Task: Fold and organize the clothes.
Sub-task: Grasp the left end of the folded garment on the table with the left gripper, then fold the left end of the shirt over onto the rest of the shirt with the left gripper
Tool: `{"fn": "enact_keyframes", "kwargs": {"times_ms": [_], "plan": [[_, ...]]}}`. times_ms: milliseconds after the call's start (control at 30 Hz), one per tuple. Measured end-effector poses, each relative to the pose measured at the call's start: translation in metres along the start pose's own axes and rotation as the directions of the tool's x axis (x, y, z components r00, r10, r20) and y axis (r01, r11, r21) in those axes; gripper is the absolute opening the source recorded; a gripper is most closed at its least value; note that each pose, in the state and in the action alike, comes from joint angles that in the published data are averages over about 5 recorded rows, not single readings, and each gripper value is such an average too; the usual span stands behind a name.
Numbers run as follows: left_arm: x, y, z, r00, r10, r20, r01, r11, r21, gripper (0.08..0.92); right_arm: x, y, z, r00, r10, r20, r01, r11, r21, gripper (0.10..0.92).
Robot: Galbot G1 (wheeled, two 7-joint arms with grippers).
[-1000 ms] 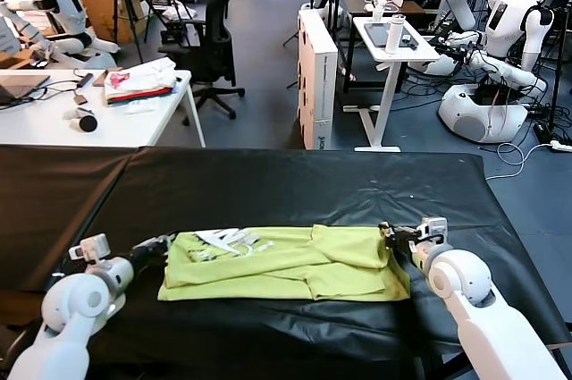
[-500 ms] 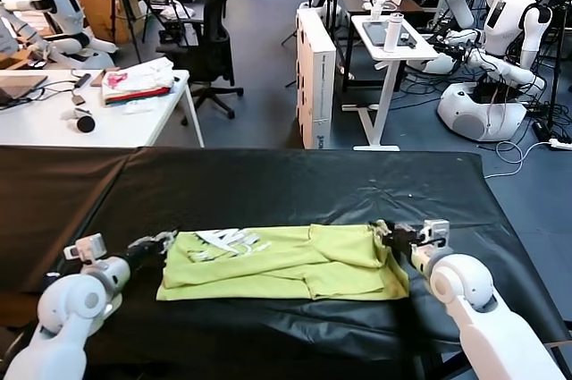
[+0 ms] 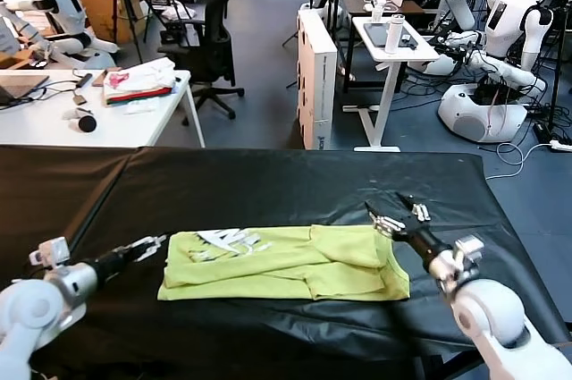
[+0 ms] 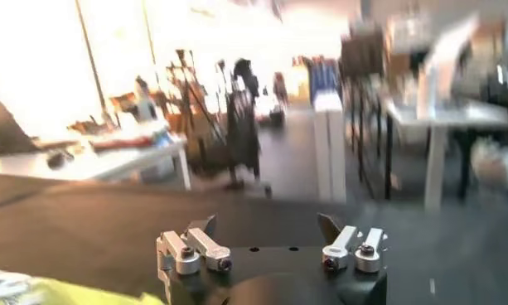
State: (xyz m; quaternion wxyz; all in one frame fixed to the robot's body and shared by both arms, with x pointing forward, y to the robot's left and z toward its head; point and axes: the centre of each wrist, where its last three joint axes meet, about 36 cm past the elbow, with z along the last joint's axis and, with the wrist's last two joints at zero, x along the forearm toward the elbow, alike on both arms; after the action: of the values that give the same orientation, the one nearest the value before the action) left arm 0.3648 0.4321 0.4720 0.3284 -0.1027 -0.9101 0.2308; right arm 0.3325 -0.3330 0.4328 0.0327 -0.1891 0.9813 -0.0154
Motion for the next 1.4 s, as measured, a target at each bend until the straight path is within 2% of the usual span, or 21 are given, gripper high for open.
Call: {"fn": "enact_keyframes", "kwargs": {"times_ms": [167,400,867,1400], "plan": [[0.0,0.004,0.013,0.9989,0.03,-0.037,-0.03,1.0,-0.004,0.907,0.041,0.011,0.005,0.999,0.028,0.042,-0.028,1.0,0.003,0.907],[-0.004,0.004,0.023,0.997,0.052,-0.058,-0.051,0.999,0.008,0.907,0.073,0.017,0.008,0.996,0.079,0.028,-0.079,0.997,-0.005,0.907],[-0.013,0.003,0.038,0.9955,0.066,-0.068,-0.063,0.997,0.04,0.907,0.078,0.024,0.014,0.996,0.086,0.005,-0.086,0.996,-0.008,0.907],[-0.02,-0.008,0.045,0.9914,0.109,-0.072,-0.106,0.993,0.046,0.907,0.078,0.031,0.014,0.996,0.084,0.004,-0.084,0.996,-0.019,0.907]]}}
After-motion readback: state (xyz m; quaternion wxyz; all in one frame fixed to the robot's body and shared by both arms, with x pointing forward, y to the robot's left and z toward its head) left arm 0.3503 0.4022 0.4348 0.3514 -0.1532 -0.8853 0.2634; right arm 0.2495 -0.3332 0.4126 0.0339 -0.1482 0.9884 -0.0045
